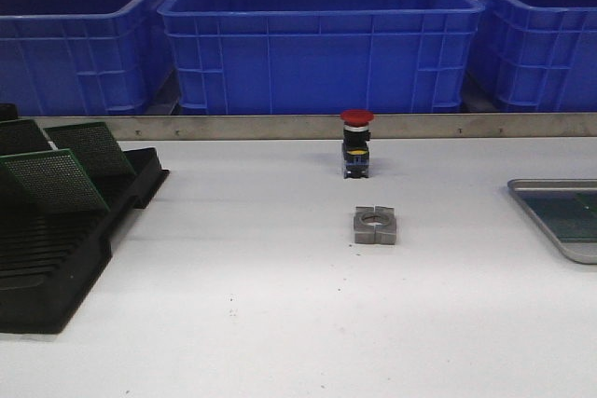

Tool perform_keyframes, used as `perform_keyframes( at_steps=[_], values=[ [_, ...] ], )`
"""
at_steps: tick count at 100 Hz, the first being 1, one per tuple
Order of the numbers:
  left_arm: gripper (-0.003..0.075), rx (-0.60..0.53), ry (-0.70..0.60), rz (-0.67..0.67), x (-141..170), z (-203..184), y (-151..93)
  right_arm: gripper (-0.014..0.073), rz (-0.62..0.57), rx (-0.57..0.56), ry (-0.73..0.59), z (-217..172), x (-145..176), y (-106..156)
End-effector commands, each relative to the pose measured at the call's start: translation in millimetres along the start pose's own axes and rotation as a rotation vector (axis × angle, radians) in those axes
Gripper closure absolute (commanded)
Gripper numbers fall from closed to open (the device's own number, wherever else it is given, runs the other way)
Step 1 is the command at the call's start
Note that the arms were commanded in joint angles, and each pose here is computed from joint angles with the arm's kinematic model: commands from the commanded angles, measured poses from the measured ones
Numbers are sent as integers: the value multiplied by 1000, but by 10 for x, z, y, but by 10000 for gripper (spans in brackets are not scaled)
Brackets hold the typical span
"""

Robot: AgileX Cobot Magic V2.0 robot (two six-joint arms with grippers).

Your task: Place circuit board on tray

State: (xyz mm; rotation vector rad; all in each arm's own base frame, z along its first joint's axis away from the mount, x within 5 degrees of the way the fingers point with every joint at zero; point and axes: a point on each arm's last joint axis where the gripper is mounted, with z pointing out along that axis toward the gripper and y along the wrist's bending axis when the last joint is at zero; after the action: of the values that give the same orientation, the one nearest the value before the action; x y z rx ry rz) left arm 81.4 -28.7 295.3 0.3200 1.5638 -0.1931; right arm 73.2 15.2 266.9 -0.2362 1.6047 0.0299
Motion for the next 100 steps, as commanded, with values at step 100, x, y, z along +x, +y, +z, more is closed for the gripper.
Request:
perform_keyframes(
  at_steps=[100],
  values=[
    [737,-301,-82,-96,934,-301,105,652,2,38,-40,-4,-100,-43]
  ],
)
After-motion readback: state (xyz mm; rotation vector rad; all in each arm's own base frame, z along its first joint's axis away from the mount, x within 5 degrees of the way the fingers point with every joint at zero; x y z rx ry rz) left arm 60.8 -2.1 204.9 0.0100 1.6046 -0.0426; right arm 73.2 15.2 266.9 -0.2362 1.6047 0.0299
